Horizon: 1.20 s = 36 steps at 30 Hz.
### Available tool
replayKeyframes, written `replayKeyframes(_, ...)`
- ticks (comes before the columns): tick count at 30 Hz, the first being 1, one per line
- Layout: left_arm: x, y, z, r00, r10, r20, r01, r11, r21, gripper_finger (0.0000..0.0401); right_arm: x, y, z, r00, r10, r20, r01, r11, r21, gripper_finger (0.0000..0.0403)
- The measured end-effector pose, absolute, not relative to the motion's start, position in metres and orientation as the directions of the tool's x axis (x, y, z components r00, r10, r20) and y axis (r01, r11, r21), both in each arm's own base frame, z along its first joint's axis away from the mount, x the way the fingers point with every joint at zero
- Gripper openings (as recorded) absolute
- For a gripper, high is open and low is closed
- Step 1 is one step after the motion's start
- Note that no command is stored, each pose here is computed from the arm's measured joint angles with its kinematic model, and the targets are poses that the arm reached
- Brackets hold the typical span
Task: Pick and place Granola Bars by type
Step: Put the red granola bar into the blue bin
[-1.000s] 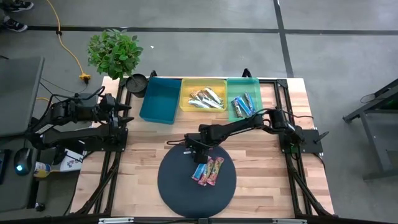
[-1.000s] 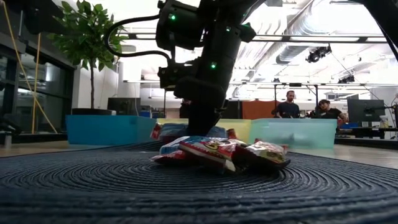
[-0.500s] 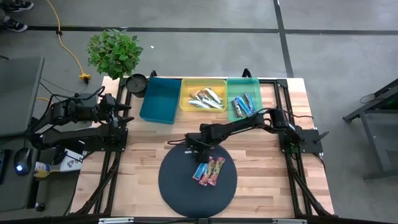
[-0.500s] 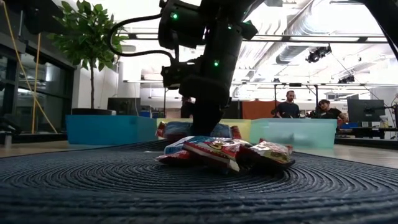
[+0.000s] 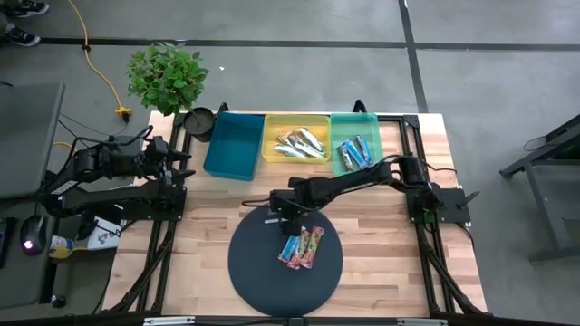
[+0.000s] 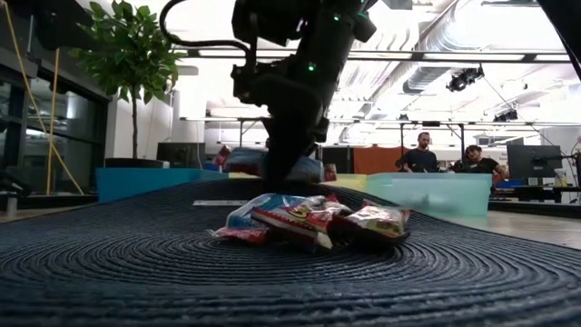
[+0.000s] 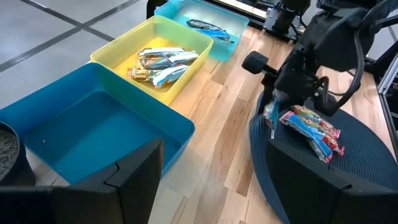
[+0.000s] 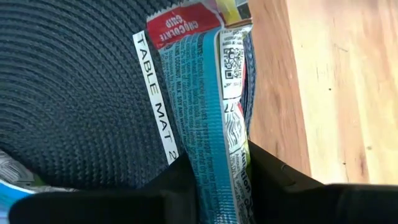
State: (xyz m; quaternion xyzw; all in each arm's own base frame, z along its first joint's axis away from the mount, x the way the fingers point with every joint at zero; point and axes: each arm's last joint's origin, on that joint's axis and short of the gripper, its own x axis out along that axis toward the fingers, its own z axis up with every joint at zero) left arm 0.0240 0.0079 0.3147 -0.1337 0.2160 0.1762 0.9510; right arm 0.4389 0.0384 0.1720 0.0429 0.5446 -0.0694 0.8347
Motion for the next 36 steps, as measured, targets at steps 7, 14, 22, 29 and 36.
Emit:
replayKeyframes(7,0.0239,0.0079,0.3147,0.845,0.277,-0.458,-0.393,0.902,-0.178,0.0273,0.4391,0.0374,0.1729,0.4,-0.062,-0.915,0.158,0.988,0.002,0.0085)
replayKeyframes(14,0.024,0.0079,0.3147,0.845,0.277,-0.458,-0.393,0.902,-0.178,0.0273,0.4392,0.035,0.1728,0.398,-0.053,-0.916,0.155,0.988,0.01,0.0116)
replayKeyframes(22,0.024,0.0079,0.3147,0.845,0.277,-0.458,-0.393,0.902,-0.178,0.0273,0.4395,0.0356,0.1733,0.398,-0.027,-0.917,0.143,0.989,0.033,0.0135)
replayKeyframes(29,0.024,0.0079,0.3146,0.845,0.277,-0.458,-0.393,0.902,-0.178,0.0273,0.4396,0.0349,0.1733,0.4,-0.044,-0.916,0.13,0.991,0.009,0.0142)
replayKeyframes(36,0.024,0.0079,0.3147,0.845,0.277,-0.458,-0.393,0.902,-0.178,0.0273,0.4403,0.0345,0.1733,0.406,-0.045,-0.913,0.123,0.992,0.006,0.0177)
